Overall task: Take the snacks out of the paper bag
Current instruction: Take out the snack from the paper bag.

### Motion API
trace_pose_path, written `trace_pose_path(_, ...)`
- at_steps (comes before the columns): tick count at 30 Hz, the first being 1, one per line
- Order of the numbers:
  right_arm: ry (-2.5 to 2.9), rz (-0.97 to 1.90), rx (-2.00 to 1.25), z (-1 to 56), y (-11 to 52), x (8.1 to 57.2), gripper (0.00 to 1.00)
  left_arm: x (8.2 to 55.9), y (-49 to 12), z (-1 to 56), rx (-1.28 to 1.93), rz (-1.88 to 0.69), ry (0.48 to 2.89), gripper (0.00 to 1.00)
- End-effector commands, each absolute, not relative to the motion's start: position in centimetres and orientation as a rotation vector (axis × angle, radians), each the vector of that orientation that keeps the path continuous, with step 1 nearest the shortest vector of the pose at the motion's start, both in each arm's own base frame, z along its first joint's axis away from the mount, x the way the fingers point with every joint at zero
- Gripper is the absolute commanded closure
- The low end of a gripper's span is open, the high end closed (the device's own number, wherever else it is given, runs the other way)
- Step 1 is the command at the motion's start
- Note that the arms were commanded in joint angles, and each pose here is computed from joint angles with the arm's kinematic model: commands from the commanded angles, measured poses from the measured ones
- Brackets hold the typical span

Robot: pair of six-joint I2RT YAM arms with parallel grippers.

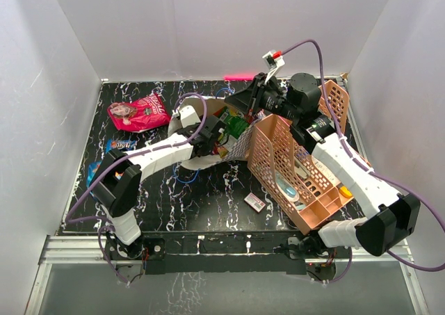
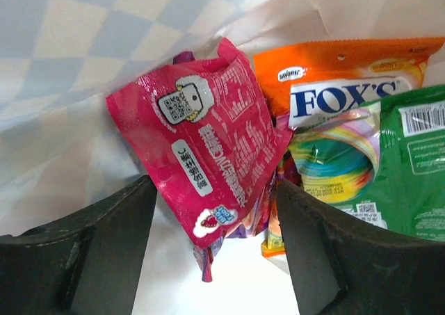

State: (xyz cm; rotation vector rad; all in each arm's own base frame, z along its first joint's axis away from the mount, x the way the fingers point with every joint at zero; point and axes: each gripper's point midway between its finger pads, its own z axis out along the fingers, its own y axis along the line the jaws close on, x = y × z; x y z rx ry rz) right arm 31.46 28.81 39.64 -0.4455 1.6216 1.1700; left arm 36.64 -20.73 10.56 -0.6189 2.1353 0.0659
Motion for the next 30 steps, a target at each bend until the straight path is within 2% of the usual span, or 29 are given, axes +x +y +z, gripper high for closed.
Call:
trace_pose_path(1, 1.493, 1.154, -0.464, 44.0, 28.1, 30.3, 0.92, 38.1, -20.0, 11.8, -0.716, 0.039, 2.066, 0.34)
trace_pose_path(6, 1.487, 1.151, -0.464, 44.4, 28.0, 30.1, 0.92, 39.3, -20.2, 12.6, -0.702, 0.008, 2.028, 0.49)
trace_pose_path(11, 1.477, 1.143, -0.457, 44.8, 27.7, 29.9, 0.92, 39.5, -20.9, 12.9, -0.681, -0.023, 2.040, 0.74)
trace_pose_path(17, 1.469, 1.142, -0.460, 45.1, 27.7, 29.9, 0.92, 39.3, -20.8, 13.0, -0.682, -0.011, 2.052, 0.87)
trace_pose_path(24, 1.465, 1.125, -0.448, 45.1, 27.4, 29.9, 0.92, 39.1, -21.3, 16.3, -0.653, -0.099, 2.029, 0.90)
trace_pose_path(28, 1.468, 1.126, -0.451, 44.9, 27.4, 30.0, 0.92, 38.8, -21.4, 17.1, -0.653, -0.144, 2.023, 0.80)
trace_pose_path(30, 1.467, 1.134, -0.456, 45.0, 27.5, 29.9, 0.92, 38.9, -21.3, 17.1, -0.656, -0.137, 2.016, 0.80)
